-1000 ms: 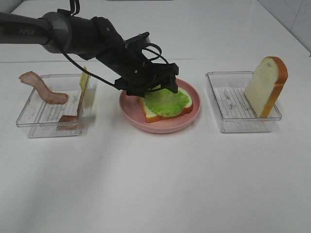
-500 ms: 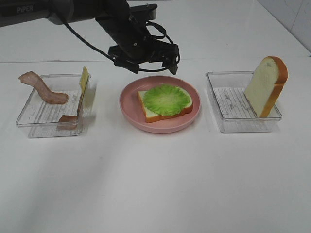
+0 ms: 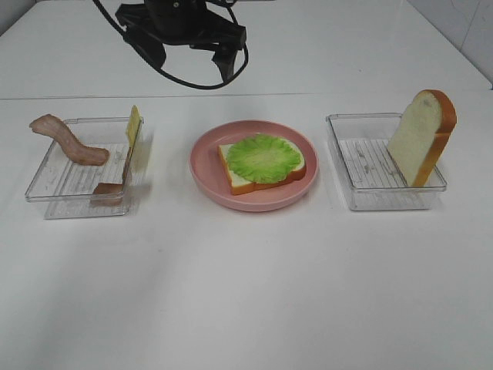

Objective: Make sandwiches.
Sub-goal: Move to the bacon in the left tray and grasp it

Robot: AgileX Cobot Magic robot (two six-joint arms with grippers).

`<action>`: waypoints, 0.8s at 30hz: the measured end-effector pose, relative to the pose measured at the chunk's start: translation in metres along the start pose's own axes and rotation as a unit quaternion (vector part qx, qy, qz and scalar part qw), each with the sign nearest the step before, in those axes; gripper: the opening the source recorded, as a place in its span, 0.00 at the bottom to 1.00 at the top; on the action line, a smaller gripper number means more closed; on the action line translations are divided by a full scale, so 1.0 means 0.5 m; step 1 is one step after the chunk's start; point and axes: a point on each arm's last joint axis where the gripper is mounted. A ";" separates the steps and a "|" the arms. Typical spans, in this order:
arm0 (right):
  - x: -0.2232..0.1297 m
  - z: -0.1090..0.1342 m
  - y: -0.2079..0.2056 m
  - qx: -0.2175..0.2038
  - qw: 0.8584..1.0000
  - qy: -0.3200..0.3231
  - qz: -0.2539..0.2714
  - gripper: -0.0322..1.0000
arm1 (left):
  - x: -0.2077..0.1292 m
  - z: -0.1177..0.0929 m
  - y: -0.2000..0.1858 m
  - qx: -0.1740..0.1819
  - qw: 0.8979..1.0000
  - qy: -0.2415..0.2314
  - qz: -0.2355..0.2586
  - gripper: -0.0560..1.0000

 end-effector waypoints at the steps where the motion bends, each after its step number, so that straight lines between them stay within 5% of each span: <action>1: 0.000 0.000 0.000 0.000 1.000 0.000 0.000 0.92 | 0.003 0.002 -0.014 0.003 1.000 0.001 -0.008 0.97; 9: 0.000 0.000 0.000 0.000 1.000 0.000 0.000 0.92 | 0.028 0.029 -0.149 -0.013 0.998 -0.009 -0.068 0.97; 15: 0.000 0.000 0.000 0.000 1.000 0.000 0.000 0.92 | 0.033 0.065 -0.180 -0.027 0.996 -0.035 -0.071 0.97; 24: 0.000 0.000 0.000 0.000 1.000 0.000 0.000 0.92 | -0.021 0.245 -0.114 0.023 0.992 -0.116 0.032 0.97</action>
Point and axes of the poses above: a point on each arm's last joint axis where the gripper is mounted, y pointing out along that axis toward the gripper, z along the wrist's bending axis when the last joint is at zero, x = y × z, and after that the axes turned 12 degrees about -y, right-handed
